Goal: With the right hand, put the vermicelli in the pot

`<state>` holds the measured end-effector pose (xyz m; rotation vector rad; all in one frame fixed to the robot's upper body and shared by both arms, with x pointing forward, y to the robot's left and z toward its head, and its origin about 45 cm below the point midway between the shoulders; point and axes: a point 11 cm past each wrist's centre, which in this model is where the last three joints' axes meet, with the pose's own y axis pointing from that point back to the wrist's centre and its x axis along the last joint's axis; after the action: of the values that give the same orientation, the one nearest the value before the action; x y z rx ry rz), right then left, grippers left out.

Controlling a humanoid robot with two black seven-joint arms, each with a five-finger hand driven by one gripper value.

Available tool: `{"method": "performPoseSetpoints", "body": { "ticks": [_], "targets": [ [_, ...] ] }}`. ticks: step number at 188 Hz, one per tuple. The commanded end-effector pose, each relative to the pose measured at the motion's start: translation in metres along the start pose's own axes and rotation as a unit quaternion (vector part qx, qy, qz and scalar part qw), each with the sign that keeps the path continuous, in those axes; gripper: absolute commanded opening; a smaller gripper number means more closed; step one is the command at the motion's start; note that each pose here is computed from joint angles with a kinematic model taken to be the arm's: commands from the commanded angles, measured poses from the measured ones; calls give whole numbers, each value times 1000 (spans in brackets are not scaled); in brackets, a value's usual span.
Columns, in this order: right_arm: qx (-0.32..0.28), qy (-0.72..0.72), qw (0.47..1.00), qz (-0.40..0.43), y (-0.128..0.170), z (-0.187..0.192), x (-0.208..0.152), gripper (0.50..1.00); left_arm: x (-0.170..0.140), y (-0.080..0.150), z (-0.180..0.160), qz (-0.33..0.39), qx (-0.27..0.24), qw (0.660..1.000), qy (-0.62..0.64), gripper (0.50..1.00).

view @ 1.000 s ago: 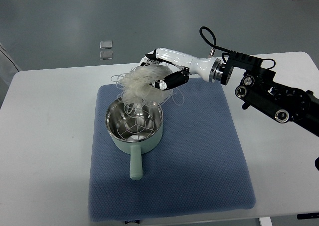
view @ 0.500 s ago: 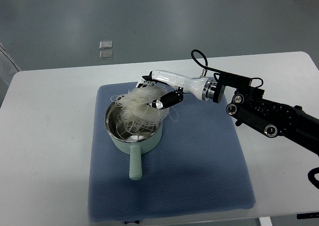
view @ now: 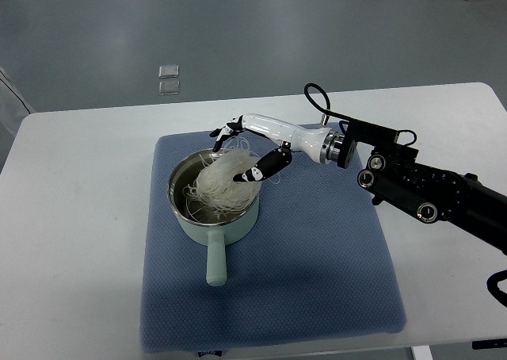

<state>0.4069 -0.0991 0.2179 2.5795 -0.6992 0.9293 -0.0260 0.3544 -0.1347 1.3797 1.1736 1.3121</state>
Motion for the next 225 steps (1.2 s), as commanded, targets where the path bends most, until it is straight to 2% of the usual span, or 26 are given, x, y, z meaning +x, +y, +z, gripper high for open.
{"method": "performPoseSetpoints", "body": {
  "ticks": [1, 18, 29, 68, 149, 190, 225],
  "targets": [
    [2, -1, 1000, 1, 1, -1, 1, 858, 0, 0, 0, 0, 0, 1000, 0, 1000],
    [6, -1, 1000, 4, 2, -3, 5, 866, 0, 0, 0, 0, 0, 1000, 0, 1000],
    [11, 0, 1000, 9, 2, -6, 11, 895, 0, 0, 0, 0, 0, 1000, 0, 1000],
    [35, 11, 999, 7, -1, -24, 19, 895, 0, 0, 0, 0, 0, 1000, 1, 1000],
    [26, 47, 998, 29, 12, -27, 61, 901, 0, 0, 0, 0, 0, 1000, 0, 1000],
    [31, -21, 996, 75, 17, -24, 81, 901, 0, 0, 0, 0, 0, 1000, 0, 1000],
    [14, -128, 982, 135, 32, 4, 88, 901, 1, 0, 0, 1, 0, 1000, 0, 1000]
  ]
}}
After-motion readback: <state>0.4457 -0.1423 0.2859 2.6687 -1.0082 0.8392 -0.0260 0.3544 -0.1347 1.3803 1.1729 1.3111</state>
